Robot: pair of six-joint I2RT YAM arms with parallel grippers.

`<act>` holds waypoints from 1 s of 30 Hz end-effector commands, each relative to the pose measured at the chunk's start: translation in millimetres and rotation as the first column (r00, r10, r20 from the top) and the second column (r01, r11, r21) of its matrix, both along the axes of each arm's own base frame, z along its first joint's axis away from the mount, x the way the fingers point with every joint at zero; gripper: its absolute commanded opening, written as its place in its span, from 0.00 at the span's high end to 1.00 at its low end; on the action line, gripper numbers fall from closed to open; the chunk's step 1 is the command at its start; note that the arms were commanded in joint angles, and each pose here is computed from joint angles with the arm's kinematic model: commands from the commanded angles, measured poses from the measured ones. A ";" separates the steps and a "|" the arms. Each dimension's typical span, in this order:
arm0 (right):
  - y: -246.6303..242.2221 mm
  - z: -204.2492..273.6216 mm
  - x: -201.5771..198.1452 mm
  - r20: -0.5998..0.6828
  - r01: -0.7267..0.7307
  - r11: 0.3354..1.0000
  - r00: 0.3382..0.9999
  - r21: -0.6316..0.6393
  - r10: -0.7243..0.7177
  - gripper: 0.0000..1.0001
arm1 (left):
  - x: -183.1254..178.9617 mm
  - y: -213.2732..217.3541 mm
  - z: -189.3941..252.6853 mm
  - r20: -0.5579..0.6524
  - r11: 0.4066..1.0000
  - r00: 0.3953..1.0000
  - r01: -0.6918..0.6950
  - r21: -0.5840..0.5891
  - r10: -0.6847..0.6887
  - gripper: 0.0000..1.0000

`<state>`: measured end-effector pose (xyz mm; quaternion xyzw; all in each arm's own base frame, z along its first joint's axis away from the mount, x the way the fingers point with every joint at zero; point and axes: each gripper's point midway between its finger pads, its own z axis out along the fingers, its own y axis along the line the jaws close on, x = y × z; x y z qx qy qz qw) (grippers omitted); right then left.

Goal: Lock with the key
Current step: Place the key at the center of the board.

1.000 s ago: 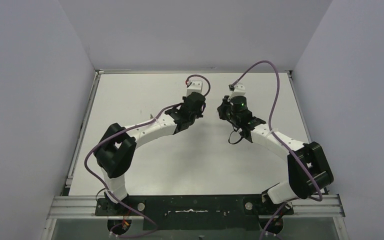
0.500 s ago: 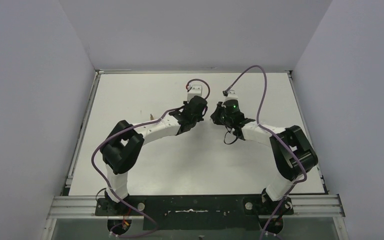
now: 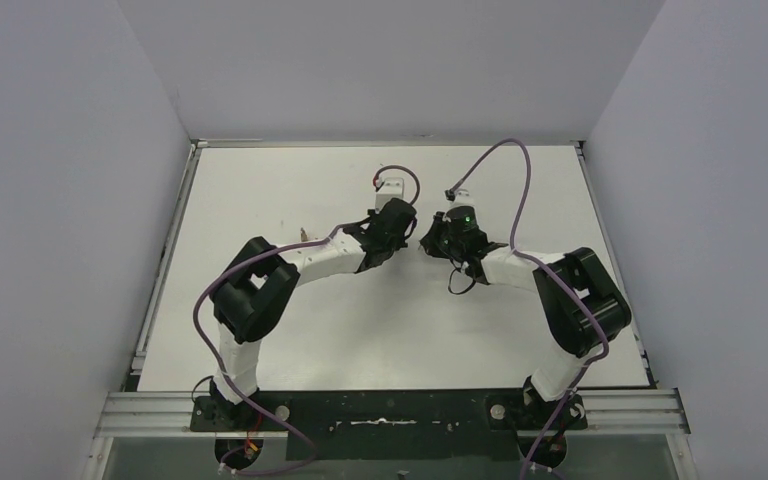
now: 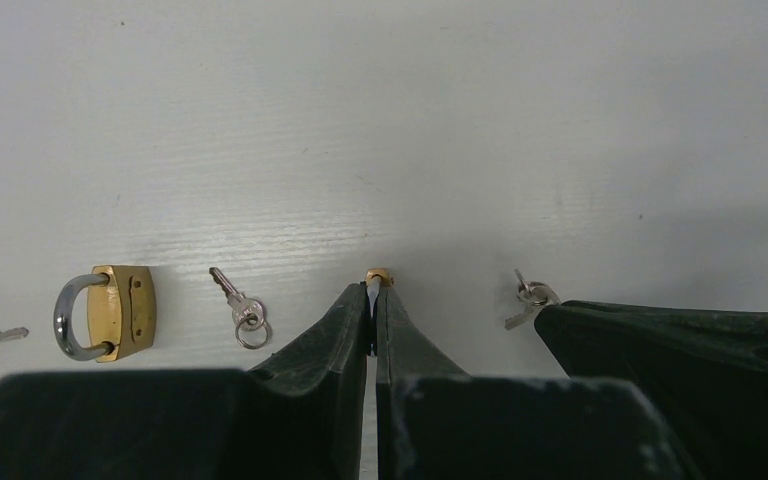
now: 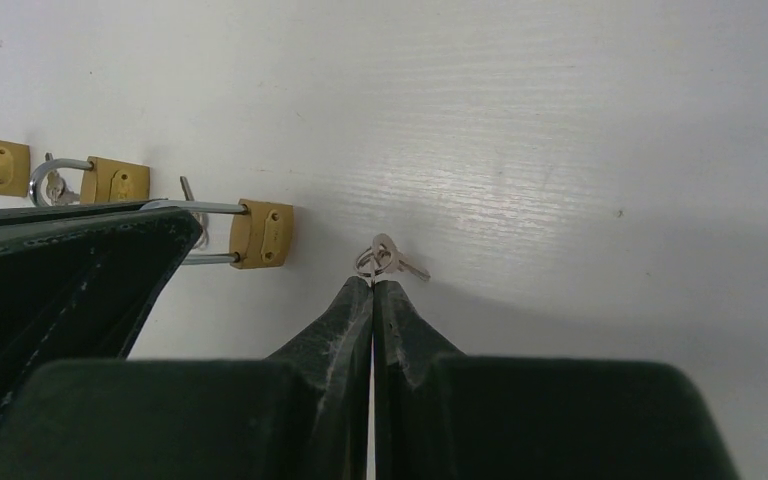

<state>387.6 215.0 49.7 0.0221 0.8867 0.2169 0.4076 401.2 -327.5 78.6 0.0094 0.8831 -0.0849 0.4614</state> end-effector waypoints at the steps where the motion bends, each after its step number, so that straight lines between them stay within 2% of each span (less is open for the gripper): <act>1: 4.6 16.9 12.3 0.067 0.005 0.999 0.998 0.042 -0.008 1.00 | 11.4 -14.5 12.7 0.052 0.997 0.999 -0.009 -0.071 0.013 1.00; 23: 12.2 12.2 14.8 0.051 -0.020 0.998 0.999 0.065 0.016 1.00 | 9.0 -18.3 -3.5 -0.031 1.000 0.999 0.021 -0.004 -0.021 1.00; 26: 12.6 12.3 16.1 0.049 -0.022 0.997 0.999 0.075 0.018 0.95 | 8.6 -19.8 -3.3 -0.033 1.000 0.999 0.025 -0.007 -0.025 1.00; 30: 9.3 15.2 19.1 0.054 -0.015 0.997 0.998 0.079 0.010 0.94 | 8.9 -21.0 -1.8 -0.034 1.000 0.999 0.031 -0.007 -0.031 1.00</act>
